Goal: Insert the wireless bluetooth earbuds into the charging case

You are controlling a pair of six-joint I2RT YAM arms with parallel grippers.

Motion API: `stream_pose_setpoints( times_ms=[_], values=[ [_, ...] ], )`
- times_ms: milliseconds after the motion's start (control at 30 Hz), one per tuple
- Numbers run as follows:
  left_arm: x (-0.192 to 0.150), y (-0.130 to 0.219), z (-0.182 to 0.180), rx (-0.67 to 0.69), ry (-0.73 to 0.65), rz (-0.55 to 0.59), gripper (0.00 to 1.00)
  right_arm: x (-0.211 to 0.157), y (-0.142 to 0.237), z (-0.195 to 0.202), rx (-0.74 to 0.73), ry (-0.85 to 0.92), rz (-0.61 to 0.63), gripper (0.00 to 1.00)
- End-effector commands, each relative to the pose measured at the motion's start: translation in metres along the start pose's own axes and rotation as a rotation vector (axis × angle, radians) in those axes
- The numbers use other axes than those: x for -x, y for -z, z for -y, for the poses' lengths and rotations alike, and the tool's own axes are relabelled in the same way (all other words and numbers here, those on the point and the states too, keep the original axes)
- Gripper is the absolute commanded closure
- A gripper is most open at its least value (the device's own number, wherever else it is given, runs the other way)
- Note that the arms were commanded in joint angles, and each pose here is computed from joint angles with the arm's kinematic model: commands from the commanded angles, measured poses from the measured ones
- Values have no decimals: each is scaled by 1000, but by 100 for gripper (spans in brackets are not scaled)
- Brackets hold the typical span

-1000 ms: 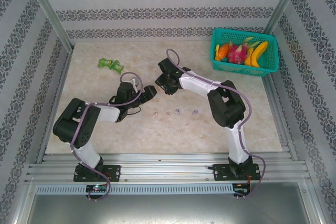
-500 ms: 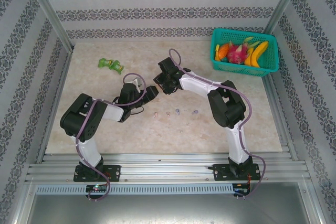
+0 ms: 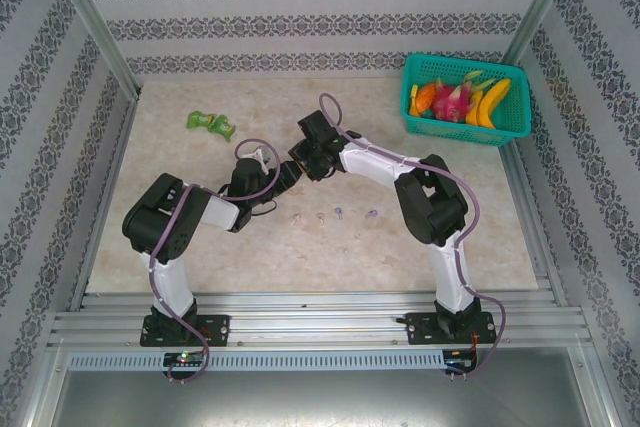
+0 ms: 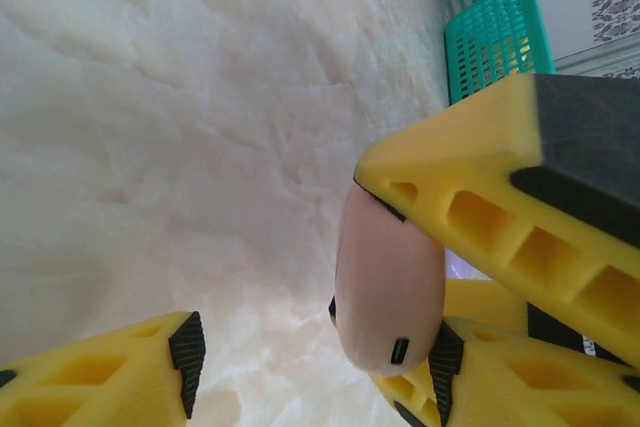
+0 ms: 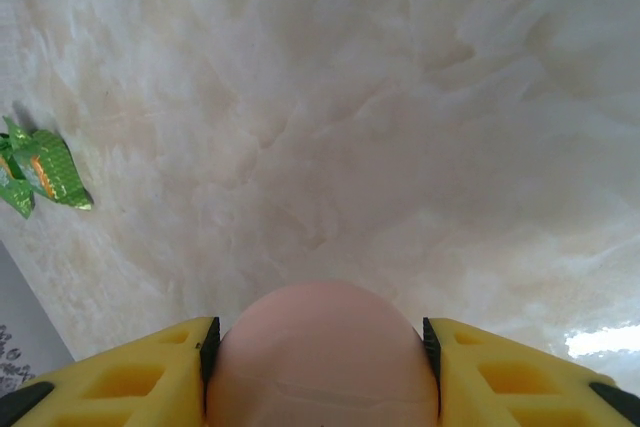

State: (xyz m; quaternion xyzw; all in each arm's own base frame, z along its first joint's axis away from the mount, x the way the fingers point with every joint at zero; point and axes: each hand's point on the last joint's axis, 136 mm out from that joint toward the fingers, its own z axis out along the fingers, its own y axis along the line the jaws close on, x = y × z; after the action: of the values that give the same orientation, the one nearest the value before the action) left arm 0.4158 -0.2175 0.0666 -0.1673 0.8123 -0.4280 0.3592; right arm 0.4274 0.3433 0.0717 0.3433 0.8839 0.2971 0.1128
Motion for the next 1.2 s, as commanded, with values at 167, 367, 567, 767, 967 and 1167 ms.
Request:
stream_pose_setpoints(
  times_ms=[167,367,567,767,967,1167],
  values=[
    [13,-10,8,-34,14,71,44,-16,21,-31,87,-3,-30,52],
    [16,-10,9,-31,13,85,52,-18,24,-32,92,-1,-28,52],
    [18,-11,9,-27,12,90,63,-17,25,-28,87,-3,-24,52],
    [19,-12,10,-26,8,92,71,-19,24,-26,83,-4,-25,52],
    [20,-13,12,-29,7,88,81,-17,24,-25,84,-8,-23,52],
    [17,-13,14,-28,5,61,91,-8,31,-31,109,-9,-13,39]
  ],
)
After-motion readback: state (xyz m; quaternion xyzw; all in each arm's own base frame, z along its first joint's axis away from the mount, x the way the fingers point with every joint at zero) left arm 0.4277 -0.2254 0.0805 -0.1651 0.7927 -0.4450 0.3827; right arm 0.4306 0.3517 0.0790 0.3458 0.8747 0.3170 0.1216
